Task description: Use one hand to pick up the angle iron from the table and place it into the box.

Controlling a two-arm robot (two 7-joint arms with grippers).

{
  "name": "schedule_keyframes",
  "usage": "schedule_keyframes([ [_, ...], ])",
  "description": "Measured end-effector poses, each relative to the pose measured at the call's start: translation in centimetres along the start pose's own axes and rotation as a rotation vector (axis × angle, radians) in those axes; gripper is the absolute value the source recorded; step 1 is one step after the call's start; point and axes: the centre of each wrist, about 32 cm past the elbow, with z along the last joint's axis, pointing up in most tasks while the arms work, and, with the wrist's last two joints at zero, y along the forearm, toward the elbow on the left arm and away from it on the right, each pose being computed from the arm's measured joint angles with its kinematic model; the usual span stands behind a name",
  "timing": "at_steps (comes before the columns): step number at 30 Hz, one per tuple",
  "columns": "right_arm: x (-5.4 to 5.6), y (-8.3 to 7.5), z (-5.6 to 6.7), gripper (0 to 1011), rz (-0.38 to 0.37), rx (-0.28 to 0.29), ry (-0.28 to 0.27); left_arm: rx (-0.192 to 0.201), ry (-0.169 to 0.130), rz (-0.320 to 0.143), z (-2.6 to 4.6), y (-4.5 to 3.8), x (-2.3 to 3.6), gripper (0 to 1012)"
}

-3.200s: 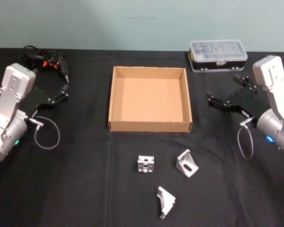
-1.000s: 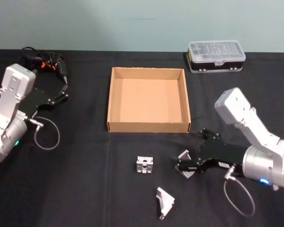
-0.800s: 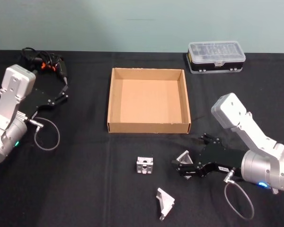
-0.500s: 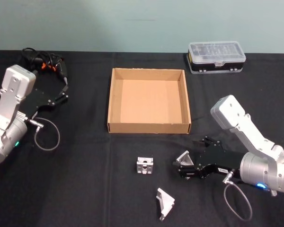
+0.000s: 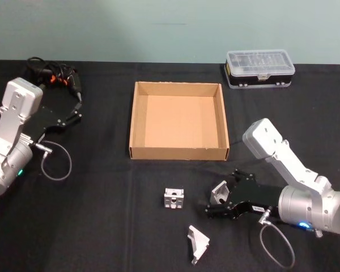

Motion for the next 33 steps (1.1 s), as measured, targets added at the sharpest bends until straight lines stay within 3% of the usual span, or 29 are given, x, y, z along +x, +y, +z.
schedule_keyframes([
  [9, 0.11, -0.18, 0.19, 840, -0.004, -0.012, -0.012, 0.0, 0.0, 0.0, 0.0, 0.0, 0.0, 1000],
  [21, 0.23, -0.55, 0.33, 463, -0.019, -0.012, -0.029, 0.0, 0.0, 0.0, 0.0, 0.0, 0.0, 1000],
  [33, 0.14, -0.65, 0.7, 457, -0.01, 0.015, -0.044, 0.0, 0.0, 0.0, 0.0, 0.0, 0.0, 1000],
])
